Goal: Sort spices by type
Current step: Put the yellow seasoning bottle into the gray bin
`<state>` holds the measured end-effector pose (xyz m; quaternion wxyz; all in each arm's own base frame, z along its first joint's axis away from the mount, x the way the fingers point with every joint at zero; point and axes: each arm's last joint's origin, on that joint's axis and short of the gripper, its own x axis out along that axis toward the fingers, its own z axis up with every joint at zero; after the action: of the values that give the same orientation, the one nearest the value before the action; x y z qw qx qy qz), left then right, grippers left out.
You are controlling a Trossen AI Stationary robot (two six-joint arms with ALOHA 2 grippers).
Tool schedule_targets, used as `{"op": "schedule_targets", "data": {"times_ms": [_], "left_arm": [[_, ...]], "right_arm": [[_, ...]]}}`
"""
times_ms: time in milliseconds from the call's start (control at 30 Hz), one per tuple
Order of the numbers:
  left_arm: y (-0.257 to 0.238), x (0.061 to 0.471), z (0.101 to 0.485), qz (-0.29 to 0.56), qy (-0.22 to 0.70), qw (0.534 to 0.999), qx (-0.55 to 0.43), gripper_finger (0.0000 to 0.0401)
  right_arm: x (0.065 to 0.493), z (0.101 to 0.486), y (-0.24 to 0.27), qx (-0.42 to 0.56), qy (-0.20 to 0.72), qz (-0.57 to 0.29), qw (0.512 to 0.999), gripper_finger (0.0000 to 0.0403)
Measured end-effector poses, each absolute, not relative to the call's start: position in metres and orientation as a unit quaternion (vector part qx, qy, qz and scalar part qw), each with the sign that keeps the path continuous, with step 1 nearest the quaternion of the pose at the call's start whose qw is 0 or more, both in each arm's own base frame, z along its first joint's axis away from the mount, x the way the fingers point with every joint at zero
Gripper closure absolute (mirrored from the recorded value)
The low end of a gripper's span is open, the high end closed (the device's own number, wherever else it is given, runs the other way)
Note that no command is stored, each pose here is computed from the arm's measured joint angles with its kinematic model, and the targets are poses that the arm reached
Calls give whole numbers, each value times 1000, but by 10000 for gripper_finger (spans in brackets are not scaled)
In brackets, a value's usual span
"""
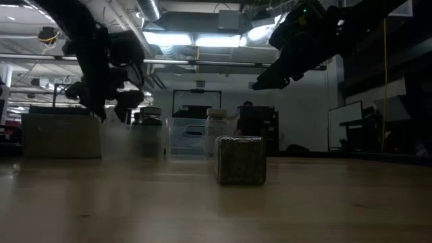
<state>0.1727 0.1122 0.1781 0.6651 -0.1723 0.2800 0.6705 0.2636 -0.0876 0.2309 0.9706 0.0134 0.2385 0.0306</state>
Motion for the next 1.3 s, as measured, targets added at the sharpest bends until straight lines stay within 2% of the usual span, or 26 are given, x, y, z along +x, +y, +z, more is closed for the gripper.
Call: {"op": "schedule_targets", "data": {"times_ms": [133, 433, 633, 1300], "left_arm": [[112, 168, 193, 642, 321, 663, -213, 148], [107, 148, 210, 607, 411, 637, -238, 148], [107, 149, 205, 550, 456, 644, -274, 148], [137, 149, 169, 551, 536, 567, -295, 148]], "right_arm": [[264, 231, -88, 13, 238, 30, 971, 157], [264, 231, -88, 13, 238, 31, 971, 157], [264, 231, -88, 13, 238, 31, 971, 157], [264, 231, -88, 13, 238, 30, 971, 157]]}}
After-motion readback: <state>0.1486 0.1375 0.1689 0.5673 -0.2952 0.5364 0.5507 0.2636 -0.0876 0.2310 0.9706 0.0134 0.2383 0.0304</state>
